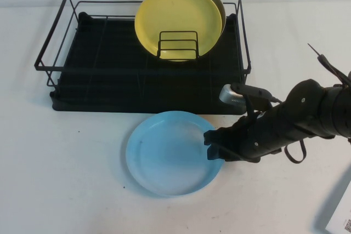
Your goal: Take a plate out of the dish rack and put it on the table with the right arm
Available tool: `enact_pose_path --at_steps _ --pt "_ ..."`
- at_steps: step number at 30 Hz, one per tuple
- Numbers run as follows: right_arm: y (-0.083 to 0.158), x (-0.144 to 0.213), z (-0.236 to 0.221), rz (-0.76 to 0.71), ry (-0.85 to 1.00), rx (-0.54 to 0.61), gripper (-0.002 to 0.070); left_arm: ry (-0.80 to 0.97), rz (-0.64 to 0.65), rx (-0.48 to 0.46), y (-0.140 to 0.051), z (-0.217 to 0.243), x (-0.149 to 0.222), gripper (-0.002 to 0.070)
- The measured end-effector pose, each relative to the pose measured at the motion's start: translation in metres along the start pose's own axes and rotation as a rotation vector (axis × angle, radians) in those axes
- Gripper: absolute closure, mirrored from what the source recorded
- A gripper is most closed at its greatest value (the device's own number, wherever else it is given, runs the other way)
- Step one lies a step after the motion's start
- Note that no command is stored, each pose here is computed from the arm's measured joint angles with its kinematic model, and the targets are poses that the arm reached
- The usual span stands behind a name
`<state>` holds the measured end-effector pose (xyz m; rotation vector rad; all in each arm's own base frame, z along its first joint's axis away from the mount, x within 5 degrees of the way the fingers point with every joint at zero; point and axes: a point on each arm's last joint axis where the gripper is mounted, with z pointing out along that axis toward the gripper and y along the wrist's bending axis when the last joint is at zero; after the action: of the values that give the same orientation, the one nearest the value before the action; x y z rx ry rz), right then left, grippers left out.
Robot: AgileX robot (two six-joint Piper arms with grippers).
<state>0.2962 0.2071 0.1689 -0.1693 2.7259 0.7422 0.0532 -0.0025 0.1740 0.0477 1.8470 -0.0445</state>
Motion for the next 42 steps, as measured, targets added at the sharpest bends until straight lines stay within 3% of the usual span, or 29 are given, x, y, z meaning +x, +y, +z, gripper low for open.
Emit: enact_pose_path --at_steps 4,7,12,15,27,37,42 --pt "0.000 0.002 -0.002 -0.033 0.028 0.006 0.0381 0.000 0.000 0.000 0.000 0.000 0.000 0.0679" --pt "0.004 0.005 -0.016 -0.093 0.052 0.005 0.0423 0.000 0.000 0.000 0.000 0.000 0.000 0.0679" --pt "0.021 0.009 -0.062 -0.209 0.045 -0.021 0.0618 0.000 0.000 0.000 0.000 0.000 0.000 0.0679" --pt "0.031 0.013 -0.094 -0.267 0.007 -0.040 0.0673 0.000 0.000 0.000 0.000 0.000 0.000 0.0679" --pt "0.026 0.074 -0.176 -0.423 -0.021 -0.030 0.0693 0.000 0.000 0.000 0.000 0.000 0.000 0.0679" --pt "0.021 0.078 -0.187 -0.497 -0.039 0.035 0.0694 0.000 0.000 0.000 0.000 0.000 0.000 0.0679" --pt "0.002 0.080 -0.190 -0.518 -0.186 0.118 0.0694 0.000 0.000 0.000 0.000 0.000 0.000 0.0679"
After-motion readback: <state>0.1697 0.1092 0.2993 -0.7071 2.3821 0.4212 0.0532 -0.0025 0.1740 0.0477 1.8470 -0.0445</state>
